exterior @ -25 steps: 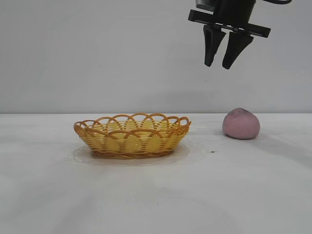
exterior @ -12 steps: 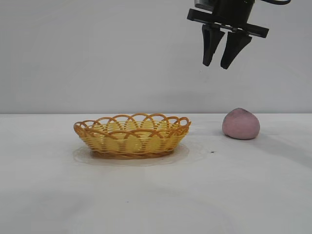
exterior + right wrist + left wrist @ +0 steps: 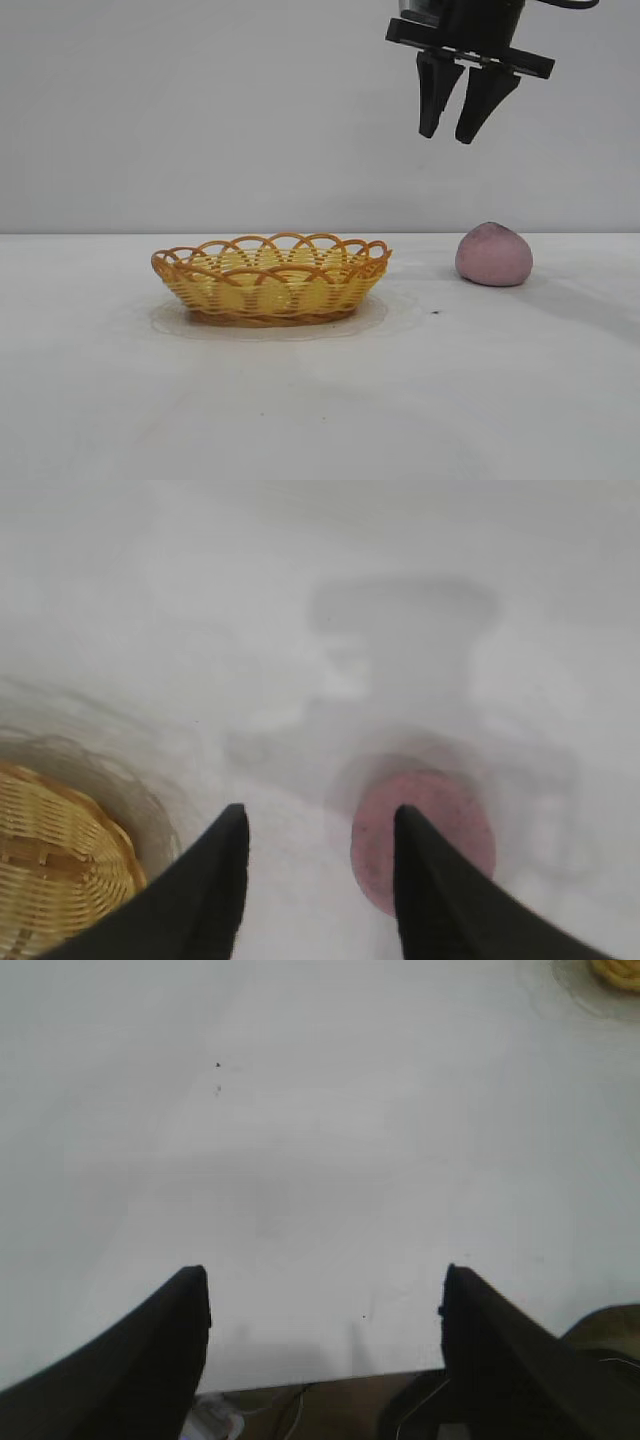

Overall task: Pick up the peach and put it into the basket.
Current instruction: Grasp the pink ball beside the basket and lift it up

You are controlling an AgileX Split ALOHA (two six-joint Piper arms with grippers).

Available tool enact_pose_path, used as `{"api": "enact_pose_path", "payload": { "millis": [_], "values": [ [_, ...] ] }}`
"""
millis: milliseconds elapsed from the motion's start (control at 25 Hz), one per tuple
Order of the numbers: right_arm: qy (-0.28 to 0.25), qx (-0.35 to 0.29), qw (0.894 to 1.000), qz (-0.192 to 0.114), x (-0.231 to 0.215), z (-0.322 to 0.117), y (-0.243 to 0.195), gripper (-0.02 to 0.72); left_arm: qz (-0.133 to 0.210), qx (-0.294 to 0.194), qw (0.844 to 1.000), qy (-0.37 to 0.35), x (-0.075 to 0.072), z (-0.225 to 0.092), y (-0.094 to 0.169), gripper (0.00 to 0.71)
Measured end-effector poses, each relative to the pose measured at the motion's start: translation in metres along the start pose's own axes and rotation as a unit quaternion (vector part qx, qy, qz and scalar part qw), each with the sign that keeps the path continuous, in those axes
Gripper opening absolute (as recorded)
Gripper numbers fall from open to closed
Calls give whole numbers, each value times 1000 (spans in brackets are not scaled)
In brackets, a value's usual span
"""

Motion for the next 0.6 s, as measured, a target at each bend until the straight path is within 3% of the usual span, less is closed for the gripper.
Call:
{"api": "enact_pose_path", "payload": {
  "millis": [240, 440, 600],
  "values": [
    [-2, 6, 999, -34, -9, -2, 2, 326, -5, -5, 1000, 2, -1, -2, 3, 480],
    [-6, 15, 999, -36, -11, -4, -7, 326, -5, -5, 1000, 2, -1, -2, 3, 480],
    [-13, 68, 997, -28, -12, -27, -34, 326, -5, -5, 1000, 2, -1, -2, 3, 480]
  ]
}}
Point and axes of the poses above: a point on each arm's last joint axis where the gripper is mounted, y pointing back along that axis away from the gripper, x along the wrist's bending axis when the last joint is at zero, z = x × y, the point moved 5 cm from there along -y, pointing out along that axis toward the gripper, and after that the axes turned 5 degrees about y, right-handed, at the moved point
